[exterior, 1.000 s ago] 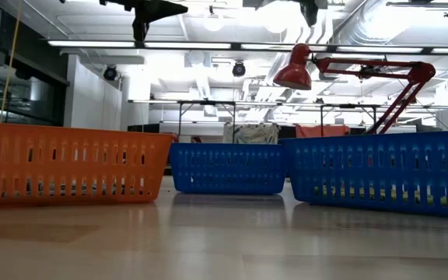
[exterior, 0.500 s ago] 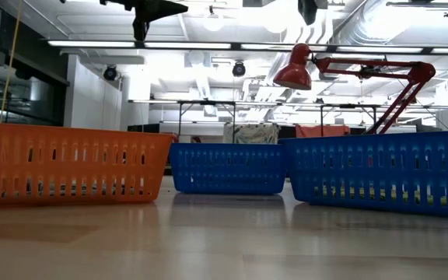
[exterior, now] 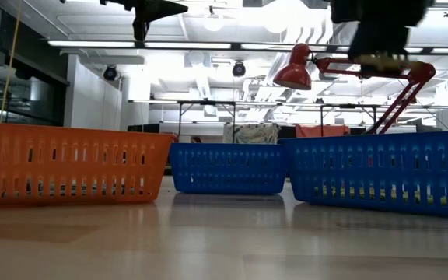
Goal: Sort crayons
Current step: Put the yellow crayon into the right blue bin, then put the white crayon into the left blue bin
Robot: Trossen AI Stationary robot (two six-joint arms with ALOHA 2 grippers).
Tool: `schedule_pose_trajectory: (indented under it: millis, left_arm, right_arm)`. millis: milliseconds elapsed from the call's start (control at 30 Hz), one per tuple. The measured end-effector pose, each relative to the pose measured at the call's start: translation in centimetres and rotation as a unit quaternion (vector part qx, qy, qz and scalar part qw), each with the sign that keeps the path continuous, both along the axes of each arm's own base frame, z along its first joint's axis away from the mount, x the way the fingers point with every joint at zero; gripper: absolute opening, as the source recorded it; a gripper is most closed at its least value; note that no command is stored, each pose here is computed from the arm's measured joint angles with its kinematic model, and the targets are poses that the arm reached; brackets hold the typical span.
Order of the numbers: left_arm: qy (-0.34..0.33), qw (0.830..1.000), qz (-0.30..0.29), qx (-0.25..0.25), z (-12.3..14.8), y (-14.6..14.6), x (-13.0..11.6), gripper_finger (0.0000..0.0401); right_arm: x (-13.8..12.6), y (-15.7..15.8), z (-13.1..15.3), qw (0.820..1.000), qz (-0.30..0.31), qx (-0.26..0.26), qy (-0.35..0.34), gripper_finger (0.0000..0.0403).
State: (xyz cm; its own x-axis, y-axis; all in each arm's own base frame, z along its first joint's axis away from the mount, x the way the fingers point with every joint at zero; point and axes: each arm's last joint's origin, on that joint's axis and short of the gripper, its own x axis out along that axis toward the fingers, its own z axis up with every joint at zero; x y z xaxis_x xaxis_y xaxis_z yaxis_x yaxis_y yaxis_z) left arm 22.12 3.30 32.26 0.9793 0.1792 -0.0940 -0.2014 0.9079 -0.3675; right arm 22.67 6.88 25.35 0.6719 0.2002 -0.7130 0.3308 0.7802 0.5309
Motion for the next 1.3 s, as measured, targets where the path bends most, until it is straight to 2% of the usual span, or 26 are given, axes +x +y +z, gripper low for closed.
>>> schedule_pose_trajectory:
  millis: [200, 467, 733, 1000, 1133, 1300]
  left_arm:
    - [0.0, 1.0, 0.0, 0.0, 0.0, 0.0, 0.0, 0.0113]
    - [0.008, 1.0, 0.0, -0.001, -0.2, 0.0, 0.0, 0.0113]
    - [0.016, 1.0, 0.0, -0.002, -0.3, 0.0, 0.0, 0.0113]
    - [0.021, 1.0, 0.001, -0.008, -0.4, 0.0, 0.0, 0.0113]
    - [0.021, 1.0, 0.001, -0.008, -0.4, 0.0, 0.0, 0.0113]
    - [0.021, 1.0, 0.001, -0.008, -0.4, 0.0, 0.0, 0.0113]
  right_arm:
    - [-0.1, 0.7, -1.0, 0.999, 0.036, -0.026, 0.03, 0.0]
    - [2.0, 1.0, -1.7, 0.987, 0.115, -0.099, 0.048, 0.0]
    - [3.6, 1.6, -2.9, 0.975, 0.177, -0.122, 0.065, 0.0]
    - [4.5, 1.7, -2.1, 0.973, 0.183, -0.127, 0.053, 0.0003]
    - [5.3, 0.9, 0.1, 0.977, 0.157, -0.142, 0.032, 0.0035]
    - [6.7, -0.9, 4.1, 0.972, 0.092, -0.214, -0.013, 0.0116]
